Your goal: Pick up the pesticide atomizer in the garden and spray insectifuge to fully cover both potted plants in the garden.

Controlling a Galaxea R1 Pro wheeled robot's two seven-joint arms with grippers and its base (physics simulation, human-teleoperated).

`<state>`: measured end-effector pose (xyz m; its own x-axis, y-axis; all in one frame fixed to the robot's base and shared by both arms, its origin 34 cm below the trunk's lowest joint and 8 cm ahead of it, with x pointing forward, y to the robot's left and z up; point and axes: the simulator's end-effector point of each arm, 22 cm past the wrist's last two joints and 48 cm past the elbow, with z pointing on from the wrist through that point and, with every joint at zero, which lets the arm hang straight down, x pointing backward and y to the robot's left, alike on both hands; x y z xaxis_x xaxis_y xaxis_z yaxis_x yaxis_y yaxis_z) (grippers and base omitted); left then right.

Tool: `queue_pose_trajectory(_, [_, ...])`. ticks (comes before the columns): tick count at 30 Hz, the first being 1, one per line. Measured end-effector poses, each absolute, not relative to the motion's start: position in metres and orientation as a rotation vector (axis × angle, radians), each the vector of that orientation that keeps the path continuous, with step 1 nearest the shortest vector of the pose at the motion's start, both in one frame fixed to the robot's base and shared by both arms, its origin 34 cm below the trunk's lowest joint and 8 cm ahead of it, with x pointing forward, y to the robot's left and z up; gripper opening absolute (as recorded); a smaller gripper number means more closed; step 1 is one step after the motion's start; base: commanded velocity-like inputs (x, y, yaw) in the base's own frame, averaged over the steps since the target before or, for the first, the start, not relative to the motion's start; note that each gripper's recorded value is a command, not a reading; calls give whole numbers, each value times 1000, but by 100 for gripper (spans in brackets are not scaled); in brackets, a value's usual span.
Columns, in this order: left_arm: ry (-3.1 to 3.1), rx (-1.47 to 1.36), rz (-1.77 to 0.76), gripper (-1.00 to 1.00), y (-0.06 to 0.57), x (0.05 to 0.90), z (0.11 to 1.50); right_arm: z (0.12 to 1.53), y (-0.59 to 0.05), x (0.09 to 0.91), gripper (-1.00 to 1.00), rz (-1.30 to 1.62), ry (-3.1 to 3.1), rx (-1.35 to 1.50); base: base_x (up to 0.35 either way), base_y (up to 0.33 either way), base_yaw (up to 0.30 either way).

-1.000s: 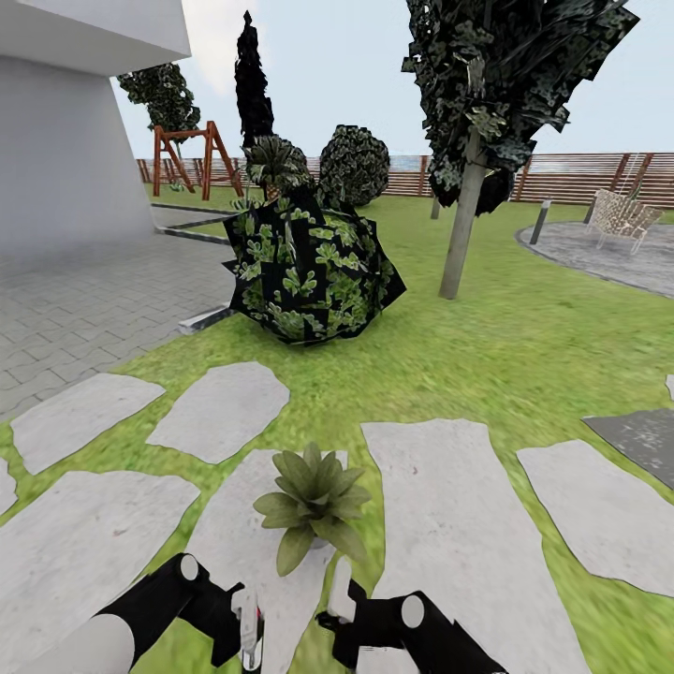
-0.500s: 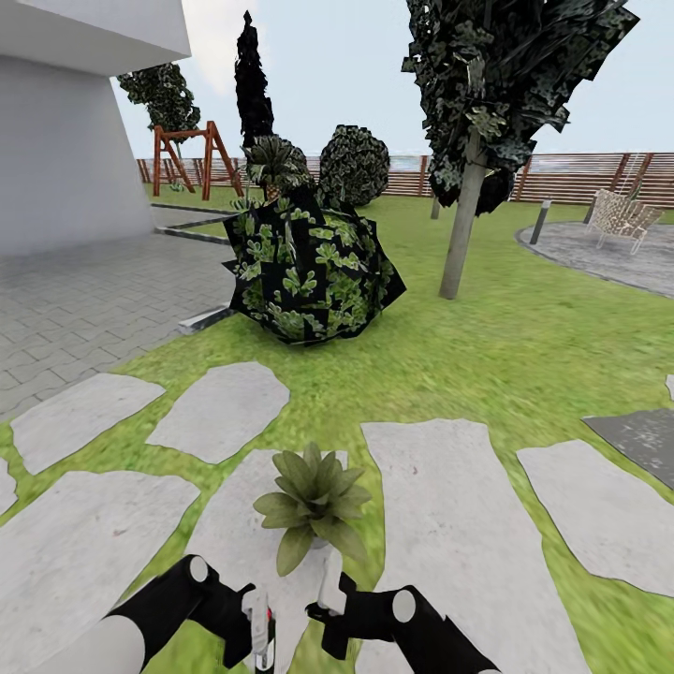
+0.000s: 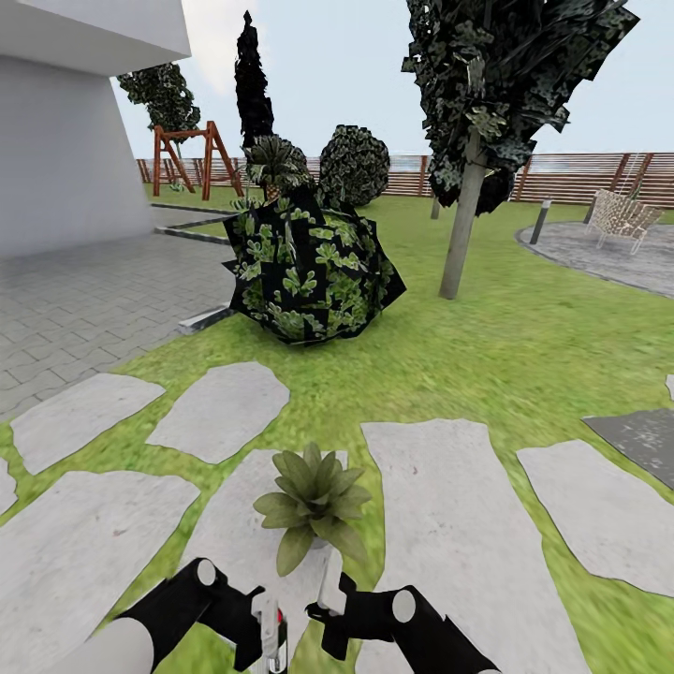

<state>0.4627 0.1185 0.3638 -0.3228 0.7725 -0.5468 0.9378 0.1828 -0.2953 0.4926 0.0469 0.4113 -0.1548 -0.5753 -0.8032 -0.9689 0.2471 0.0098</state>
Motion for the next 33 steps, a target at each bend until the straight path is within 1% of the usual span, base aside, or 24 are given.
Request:
queue_pose_trajectory(18, [2148, 1621, -908, -100, 89, 460, 370, 411, 47, 493, -100, 723, 1827, -1413, 0, 0, 0])
queue_pose_trajectory(33, [2093, 1634, -918, -100, 82, 462, 374, 411, 47, 492, -100, 723, 1829, -1413, 0, 0, 0])
